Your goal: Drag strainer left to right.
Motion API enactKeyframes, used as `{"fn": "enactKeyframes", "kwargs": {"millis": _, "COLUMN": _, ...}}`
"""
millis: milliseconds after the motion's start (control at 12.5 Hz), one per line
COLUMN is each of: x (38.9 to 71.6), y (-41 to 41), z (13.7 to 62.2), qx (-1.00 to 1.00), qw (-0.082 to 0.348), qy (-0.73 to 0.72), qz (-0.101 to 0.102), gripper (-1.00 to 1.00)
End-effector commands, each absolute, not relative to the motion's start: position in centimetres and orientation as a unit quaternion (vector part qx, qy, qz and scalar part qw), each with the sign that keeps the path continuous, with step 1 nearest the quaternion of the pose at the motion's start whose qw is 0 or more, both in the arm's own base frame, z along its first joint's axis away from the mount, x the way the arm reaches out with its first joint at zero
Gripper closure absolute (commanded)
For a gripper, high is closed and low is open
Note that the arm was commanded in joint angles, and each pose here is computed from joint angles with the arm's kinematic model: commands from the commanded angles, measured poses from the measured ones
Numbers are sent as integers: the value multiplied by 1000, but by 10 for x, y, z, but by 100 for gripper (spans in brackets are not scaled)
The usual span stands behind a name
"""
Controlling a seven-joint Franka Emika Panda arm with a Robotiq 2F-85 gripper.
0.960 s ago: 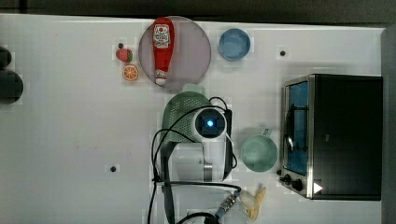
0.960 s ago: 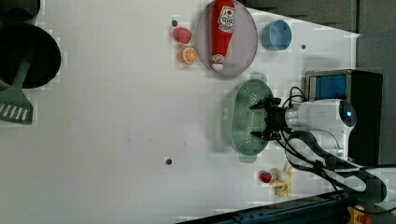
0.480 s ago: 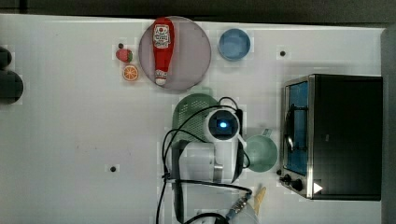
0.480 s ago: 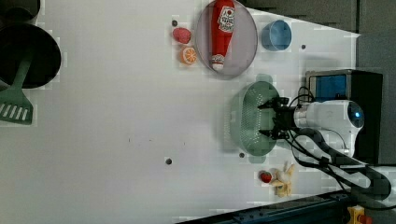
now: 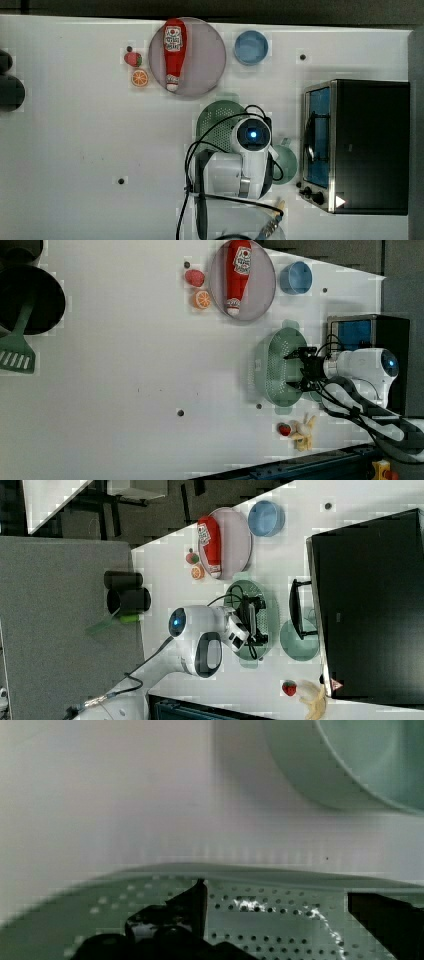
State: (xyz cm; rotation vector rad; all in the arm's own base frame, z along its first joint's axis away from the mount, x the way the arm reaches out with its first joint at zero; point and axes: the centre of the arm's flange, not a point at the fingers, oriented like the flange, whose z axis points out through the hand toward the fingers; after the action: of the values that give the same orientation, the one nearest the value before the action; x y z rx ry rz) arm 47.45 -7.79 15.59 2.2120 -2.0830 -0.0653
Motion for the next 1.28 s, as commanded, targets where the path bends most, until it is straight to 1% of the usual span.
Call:
{"fn": "enactKeyframes", "kwargs": {"millis": 80, "x": 501, "y": -49, "z": 224, "qx": 825, "qw": 20, "qy": -565, "qz": 11, "gripper": -100}}
{"fn": "enactKeyframes", "kwargs": {"millis": 240, "x": 508, "y": -43, "z": 278, "qx": 864, "qw": 22, "qy": -503, "qz": 14, "gripper": -100}}
{"fn": "enactKeyframes", "kwargs": {"millis": 320, "x": 510, "y": -43, "z": 310, "qx": 877, "qw": 27, "qy": -479, "qz": 9, "gripper": -100}}
{"fn": "enactKeyframes", "kwargs": {"millis": 480, "x": 510, "y": -46, "z": 379, "qx": 886, "qw": 36, "qy": -461, "qz": -4, "gripper": -100}}
{"fn": "enactKeyframes", "kwargs": {"millis": 560, "x": 507, "y": -43, "z": 414, "qx": 886, "qw": 34, "qy": -463, "qz": -12, "gripper": -100}}
{"fn": "enactKeyframes", "kwargs": {"millis": 720, "x": 493, "y": -38, "z": 474, "qx": 881, "qw": 26, "qy": -471, "qz": -43, "gripper": -100}}
{"fn": "enactKeyframes", "kwargs": {"millis": 800, "x": 487, "y": -35, "z": 502, "qx": 879, "qw": 15, "qy": -474, "qz": -49, "gripper": -100}}
{"fn": "enactKeyframes", "kwargs": {"millis": 880, "x": 482, "y": -34, "z": 530, "qx": 883, "qw": 11, "qy": -468, "qz": -40, "gripper": -100}}
{"fn": "enactKeyframes", "kwargs": {"millis": 960, "x": 477, "y": -34, "z": 554, "qx": 892, "qw": 12, "qy": -450, "qz": -36, "gripper": -100}}
{"fn": "enactKeyframes", "kwargs": {"millis": 1120, "x": 463, "y": -32, "z": 584, "qx": 905, "qw": 18, "qy": -423, "qz": -47, "gripper": -100}}
{"fn": "enactKeyframes", "kwargs": {"millis": 1280, "x": 461, "y": -32, "z": 593, "qx": 905, "qw": 17, "qy": -423, "qz": -45, "gripper": -100}}
